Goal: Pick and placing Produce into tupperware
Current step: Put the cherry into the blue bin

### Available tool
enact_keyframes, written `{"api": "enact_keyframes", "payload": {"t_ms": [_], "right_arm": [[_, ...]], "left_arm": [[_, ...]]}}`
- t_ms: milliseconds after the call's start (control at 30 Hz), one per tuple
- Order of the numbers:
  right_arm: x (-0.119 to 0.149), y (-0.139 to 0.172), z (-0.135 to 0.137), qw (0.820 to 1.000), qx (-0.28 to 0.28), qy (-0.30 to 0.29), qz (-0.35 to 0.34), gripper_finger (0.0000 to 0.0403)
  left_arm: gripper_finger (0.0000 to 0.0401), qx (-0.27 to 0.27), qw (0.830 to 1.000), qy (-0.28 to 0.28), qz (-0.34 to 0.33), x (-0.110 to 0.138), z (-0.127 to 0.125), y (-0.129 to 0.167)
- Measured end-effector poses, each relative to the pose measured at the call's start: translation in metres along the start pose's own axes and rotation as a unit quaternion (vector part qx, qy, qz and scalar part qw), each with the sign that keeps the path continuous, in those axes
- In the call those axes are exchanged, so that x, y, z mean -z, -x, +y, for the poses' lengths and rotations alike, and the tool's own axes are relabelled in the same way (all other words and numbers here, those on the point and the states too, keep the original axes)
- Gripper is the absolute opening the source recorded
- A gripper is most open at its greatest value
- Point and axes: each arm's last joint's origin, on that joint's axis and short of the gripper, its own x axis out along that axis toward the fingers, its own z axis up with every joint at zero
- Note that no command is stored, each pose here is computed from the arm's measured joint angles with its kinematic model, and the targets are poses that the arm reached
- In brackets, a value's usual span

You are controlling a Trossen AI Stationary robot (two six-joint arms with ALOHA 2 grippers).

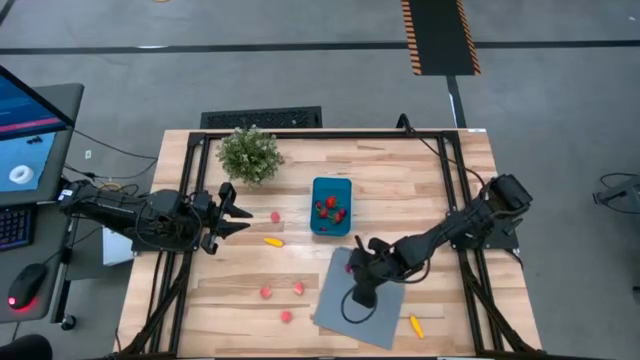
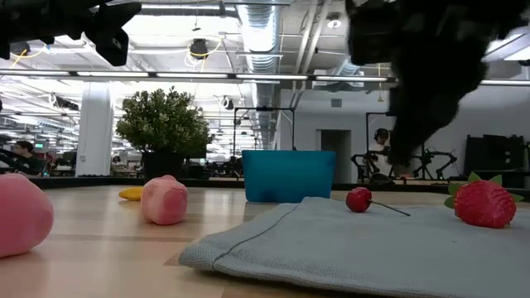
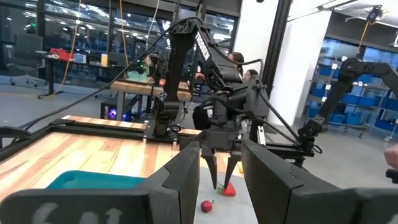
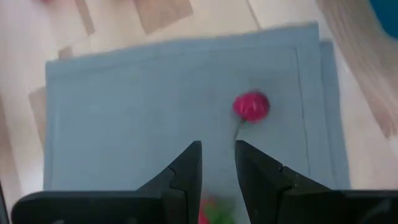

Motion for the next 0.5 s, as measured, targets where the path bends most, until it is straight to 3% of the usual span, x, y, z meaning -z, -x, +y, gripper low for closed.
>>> {"api": "enact_keyframes", "payload": {"t_ms": [500], "right_arm": [[-0.009, -0.023, -0.007, 0.999, -0.025, -0.008, 0.022, 0.0118]], "left_arm": [[0.0109, 0.005, 1.0, -0.001, -0.001, 0.0, 0.0, 0.0]]}}
